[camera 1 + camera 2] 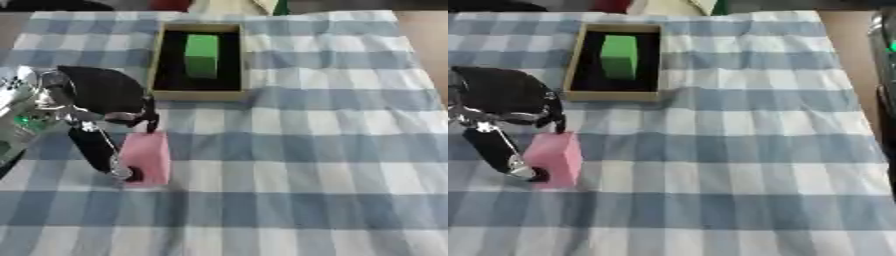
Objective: Pick up objects on the table and place them in the box.
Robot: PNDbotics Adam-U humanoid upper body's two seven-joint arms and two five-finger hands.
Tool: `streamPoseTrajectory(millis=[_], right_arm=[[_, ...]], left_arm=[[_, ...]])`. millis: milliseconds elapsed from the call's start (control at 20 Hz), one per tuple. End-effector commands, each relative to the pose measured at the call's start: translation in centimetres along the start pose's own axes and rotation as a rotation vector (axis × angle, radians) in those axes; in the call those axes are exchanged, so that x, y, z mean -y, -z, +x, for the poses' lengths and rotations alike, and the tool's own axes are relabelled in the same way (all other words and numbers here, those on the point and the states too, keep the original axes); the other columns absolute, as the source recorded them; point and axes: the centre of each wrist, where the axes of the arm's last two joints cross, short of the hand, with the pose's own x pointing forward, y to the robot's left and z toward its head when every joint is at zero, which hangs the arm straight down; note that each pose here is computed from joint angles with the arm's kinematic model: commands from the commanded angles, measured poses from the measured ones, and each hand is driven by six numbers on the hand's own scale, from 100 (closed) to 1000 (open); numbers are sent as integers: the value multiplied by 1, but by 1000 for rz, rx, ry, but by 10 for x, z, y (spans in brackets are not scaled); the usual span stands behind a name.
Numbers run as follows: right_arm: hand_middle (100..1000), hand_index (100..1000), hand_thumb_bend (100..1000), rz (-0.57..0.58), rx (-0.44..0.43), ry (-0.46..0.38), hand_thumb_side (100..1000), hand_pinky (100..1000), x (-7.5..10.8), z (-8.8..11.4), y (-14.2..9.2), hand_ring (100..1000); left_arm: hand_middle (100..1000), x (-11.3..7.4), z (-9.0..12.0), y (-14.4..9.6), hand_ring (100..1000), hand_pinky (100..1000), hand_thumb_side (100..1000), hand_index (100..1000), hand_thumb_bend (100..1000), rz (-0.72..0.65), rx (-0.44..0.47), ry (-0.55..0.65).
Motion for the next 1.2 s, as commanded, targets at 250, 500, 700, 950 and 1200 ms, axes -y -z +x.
streamPoseTrajectory(millis=[250, 500, 700, 950, 1200], right_arm=[[495, 734, 268, -31, 4, -3, 705, 780, 9, 1, 4, 740], [495, 734, 269, -36, 1, -3, 705, 780, 9, 1, 3, 740], [495, 733, 271, -41, 3, -2, 704, 779, 9, 2, 2, 739], [495, 732, 272, -45, 6, 0, 704, 779, 9, 4, 2, 739], [492, 730, 273, -46, 5, 2, 706, 778, 9, 5, 3, 738]], left_arm=[[291, -8, -3, -9, 459, 475, 526, 492, 209, 61, 5, -35], [284, -31, -1, -33, 448, 468, 508, 483, 178, 170, -1, -44], [282, -44, -10, -54, 436, 467, 492, 480, 144, 264, -34, -76], [279, -51, -31, -58, 429, 463, 481, 477, 121, 319, -56, -124], [278, -53, -48, -52, 440, 461, 462, 476, 110, 354, -94, -138]])
